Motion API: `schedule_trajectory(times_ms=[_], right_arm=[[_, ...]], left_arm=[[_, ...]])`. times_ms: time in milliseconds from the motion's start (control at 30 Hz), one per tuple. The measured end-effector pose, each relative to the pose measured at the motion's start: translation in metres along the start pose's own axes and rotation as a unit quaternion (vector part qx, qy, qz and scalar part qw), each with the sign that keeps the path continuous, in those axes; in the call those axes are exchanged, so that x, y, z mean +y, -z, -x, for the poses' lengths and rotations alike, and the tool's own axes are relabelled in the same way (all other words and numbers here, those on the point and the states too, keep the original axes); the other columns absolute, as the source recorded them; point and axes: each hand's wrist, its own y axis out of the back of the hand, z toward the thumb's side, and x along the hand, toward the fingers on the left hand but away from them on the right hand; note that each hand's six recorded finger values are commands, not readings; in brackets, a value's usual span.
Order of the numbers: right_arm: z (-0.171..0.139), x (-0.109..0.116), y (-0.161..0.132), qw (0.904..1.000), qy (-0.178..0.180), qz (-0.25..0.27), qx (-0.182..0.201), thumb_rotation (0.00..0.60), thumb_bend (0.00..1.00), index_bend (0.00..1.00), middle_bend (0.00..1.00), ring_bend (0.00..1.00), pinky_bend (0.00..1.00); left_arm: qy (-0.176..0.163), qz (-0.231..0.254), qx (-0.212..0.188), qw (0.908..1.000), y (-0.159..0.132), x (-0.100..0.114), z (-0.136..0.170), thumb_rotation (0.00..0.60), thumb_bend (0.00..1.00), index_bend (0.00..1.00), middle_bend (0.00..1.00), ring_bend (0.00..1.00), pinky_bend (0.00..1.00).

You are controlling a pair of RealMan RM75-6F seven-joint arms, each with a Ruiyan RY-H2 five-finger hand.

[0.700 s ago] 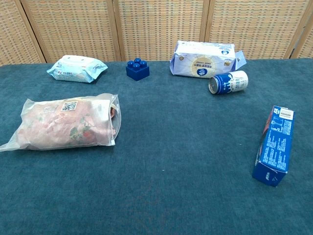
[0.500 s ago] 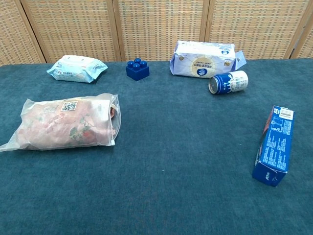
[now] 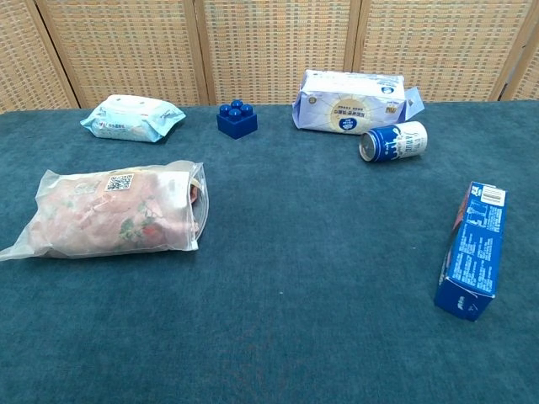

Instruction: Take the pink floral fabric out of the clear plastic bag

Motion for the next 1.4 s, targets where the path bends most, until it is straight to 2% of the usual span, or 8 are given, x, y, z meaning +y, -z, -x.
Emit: schedule_trajectory(times_ms=[333, 733, 867, 933, 1033, 1100, 1233, 1400], right_arm=[[0.002, -0.003, 0.001, 1.0000, -0.004, -0.002, -0.003, 0.600, 0.00, 0.00, 0.00, 0.00, 0.00], [0.004, -0.005, 0.003, 0.9999, -0.006, -0.004, -0.007, 0.600, 0.00, 0.00, 0.00, 0.00, 0.00], [0.005, -0.007, 0.003, 0.9999, -0.009, -0.005, -0.008, 0.600, 0.00, 0.00, 0.00, 0.00, 0.00], [0.005, -0.007, 0.003, 0.9999, -0.010, -0.005, -0.008, 0.600, 0.00, 0.00, 0.00, 0.00, 0.00], [0.005, -0.008, 0.004, 0.9999, -0.012, -0.004, -0.009, 0.600, 0.00, 0.00, 0.00, 0.00, 0.00], [0.006, -0.009, 0.004, 0.9998, -0.014, -0.005, -0.010, 0.600, 0.00, 0.00, 0.00, 0.00, 0.00], [0.006, -0.011, 0.003, 0.9998, -0.017, -0.007, -0.009, 0.600, 0.00, 0.00, 0.00, 0.00, 0.00], [0.008, -0.015, 0.000, 0.9998, -0.021, -0.003, -0.003, 0.600, 0.00, 0.00, 0.00, 0.00, 0.00]], left_arm=[[0.065, -0.012, -0.015, 0.9977, -0.023, -0.041, -0.087, 0.600, 0.11, 0.00, 0.00, 0.00, 0.00], [0.124, 0.020, -0.014, 0.9920, -0.051, -0.067, -0.135, 0.600, 0.11, 0.00, 0.00, 0.00, 0.00], [0.138, 0.015, -0.016, 0.9902, -0.057, -0.070, -0.144, 0.600, 0.12, 0.00, 0.02, 0.03, 0.16], [0.140, 0.009, -0.015, 0.9901, -0.058, -0.071, -0.147, 0.600, 0.18, 0.07, 0.15, 0.17, 0.31], [0.138, 0.006, -0.011, 0.9903, -0.060, -0.072, -0.151, 0.600, 0.33, 0.31, 0.36, 0.34, 0.43], [0.134, 0.007, -0.011, 0.9909, -0.061, -0.072, -0.153, 0.600, 0.38, 0.39, 0.42, 0.40, 0.47], [0.115, 0.017, -0.012, 0.9931, -0.063, -0.069, -0.155, 0.600, 0.41, 0.47, 0.47, 0.43, 0.50], [0.080, 0.034, -0.026, 0.9959, -0.067, -0.062, -0.157, 0.600, 0.41, 0.49, 0.49, 0.45, 0.50]])
